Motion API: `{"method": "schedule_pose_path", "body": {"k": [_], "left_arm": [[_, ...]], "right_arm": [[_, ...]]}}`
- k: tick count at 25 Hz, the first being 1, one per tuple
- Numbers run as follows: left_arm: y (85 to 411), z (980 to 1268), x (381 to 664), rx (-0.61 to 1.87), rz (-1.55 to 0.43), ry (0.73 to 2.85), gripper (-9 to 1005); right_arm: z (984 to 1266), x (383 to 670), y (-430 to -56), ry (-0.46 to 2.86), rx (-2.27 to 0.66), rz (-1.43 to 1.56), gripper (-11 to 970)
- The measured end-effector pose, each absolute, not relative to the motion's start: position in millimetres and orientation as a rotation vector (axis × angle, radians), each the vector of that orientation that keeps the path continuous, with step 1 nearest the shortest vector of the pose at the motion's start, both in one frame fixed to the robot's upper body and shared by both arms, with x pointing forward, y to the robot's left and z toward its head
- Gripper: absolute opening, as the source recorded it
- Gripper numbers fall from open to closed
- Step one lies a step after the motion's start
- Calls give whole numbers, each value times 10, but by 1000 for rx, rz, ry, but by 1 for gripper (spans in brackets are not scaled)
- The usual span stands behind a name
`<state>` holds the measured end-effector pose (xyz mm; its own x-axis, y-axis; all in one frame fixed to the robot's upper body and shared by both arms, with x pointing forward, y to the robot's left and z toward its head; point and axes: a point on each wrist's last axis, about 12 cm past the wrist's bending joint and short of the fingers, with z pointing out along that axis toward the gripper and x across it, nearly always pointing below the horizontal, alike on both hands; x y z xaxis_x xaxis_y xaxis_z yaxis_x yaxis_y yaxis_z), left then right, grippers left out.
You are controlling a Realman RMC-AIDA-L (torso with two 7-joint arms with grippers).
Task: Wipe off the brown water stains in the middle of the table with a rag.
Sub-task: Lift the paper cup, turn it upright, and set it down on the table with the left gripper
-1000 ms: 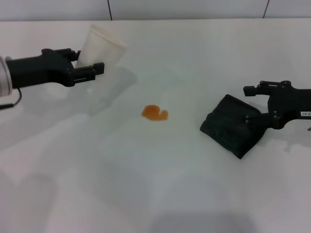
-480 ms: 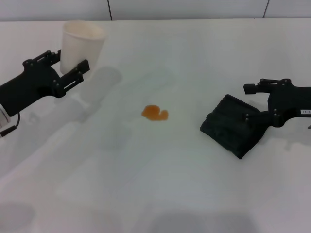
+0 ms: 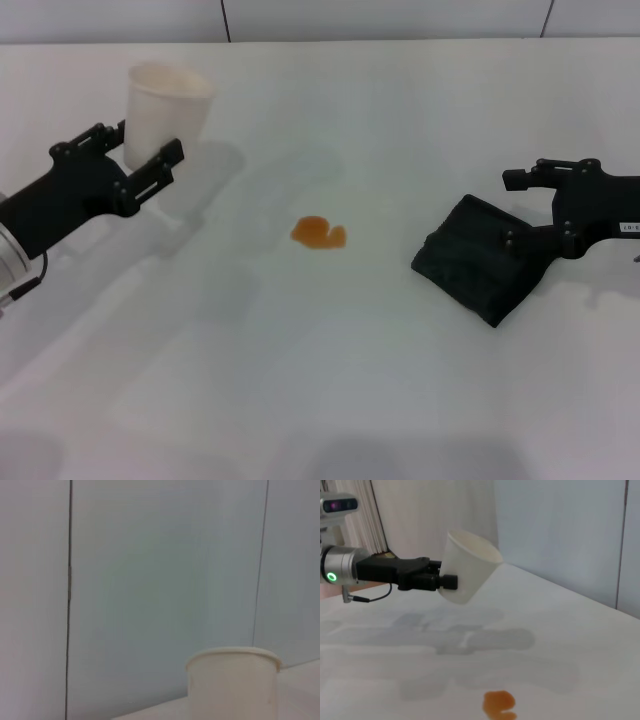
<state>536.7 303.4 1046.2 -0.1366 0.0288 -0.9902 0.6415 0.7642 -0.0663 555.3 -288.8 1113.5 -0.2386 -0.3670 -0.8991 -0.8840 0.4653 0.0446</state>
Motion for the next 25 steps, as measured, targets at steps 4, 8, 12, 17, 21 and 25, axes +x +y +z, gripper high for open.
{"method": "schedule_pose_path", "body": {"k": [4, 8, 12, 17, 21, 25], "left_arm": [[3054, 10411, 5304, 552, -554, 1645, 614], [3066, 10369, 5246, 542, -554, 1653, 612], [3097, 10334, 5198, 531, -547, 1668, 612], [3122, 10277, 5151, 510, -537, 1696, 612], [3136, 10260, 5126, 504, -535, 1703, 612], [3137, 10241, 5127, 506, -529, 1720, 612]], "right_arm": [[11143, 5559, -2884, 1809, -1060, 720, 856], [11151, 5565, -2878, 1805, -1060, 721, 856], [11157, 5567, -2876, 1801, -1056, 723, 856], [11159, 5567, -2876, 1799, -1055, 725, 856], [11164, 5567, -2878, 1798, -1054, 726, 856], [11165, 5566, -2878, 1797, -1055, 728, 856]]}}
